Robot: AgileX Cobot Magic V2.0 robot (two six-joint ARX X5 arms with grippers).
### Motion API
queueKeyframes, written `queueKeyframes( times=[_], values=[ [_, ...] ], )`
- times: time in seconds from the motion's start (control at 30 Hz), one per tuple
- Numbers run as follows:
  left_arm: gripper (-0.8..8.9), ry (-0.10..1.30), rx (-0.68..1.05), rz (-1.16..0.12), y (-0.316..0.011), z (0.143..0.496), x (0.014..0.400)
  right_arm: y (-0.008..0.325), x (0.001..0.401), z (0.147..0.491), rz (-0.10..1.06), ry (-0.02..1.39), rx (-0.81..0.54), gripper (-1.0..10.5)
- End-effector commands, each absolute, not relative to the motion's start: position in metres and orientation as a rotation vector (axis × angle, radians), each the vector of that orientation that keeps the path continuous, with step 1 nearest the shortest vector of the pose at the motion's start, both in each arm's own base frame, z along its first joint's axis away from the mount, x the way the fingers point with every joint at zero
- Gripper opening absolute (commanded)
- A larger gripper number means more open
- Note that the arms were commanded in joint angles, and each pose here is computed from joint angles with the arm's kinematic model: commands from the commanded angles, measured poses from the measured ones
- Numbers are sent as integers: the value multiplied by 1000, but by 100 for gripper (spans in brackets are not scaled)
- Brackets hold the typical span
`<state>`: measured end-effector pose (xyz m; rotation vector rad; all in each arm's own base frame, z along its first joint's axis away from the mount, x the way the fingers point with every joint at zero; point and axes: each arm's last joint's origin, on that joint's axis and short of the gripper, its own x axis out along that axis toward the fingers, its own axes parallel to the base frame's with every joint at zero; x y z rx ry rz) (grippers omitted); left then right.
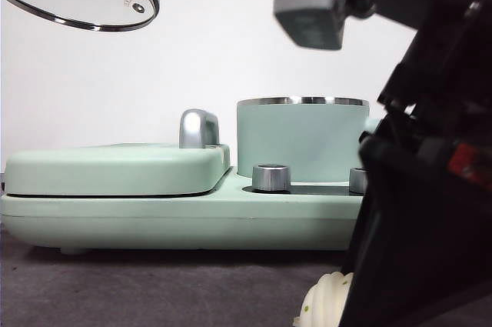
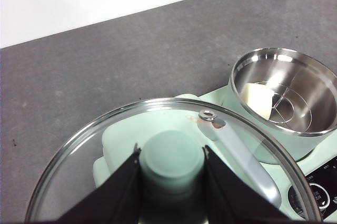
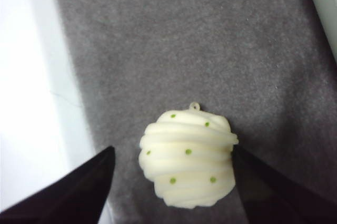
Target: Put the buns in a small steamer
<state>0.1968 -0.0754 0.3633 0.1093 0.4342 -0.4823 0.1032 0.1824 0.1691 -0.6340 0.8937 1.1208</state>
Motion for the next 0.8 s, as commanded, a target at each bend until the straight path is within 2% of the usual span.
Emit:
queueKeyframes(
  times=[0.03, 0.27, 0.4, 0.53, 0.8],
  values=[
    [17, 394, 103, -487, -77, 370, 198, 188, 103, 165, 1129, 910, -638, 314],
    [17, 394, 103, -487, -77, 370, 198, 190, 104, 155, 1104, 973, -640, 238],
    [17, 394, 104, -487, -77, 370, 198, 190, 104, 168, 1083, 943, -587, 183],
    [17, 394, 103, -487, -77, 370, 198, 187, 104, 199, 1055, 901, -537, 183],
    [17, 393, 103, -487, -77, 370, 198, 175, 108, 292, 911, 860, -370, 183]
  ],
)
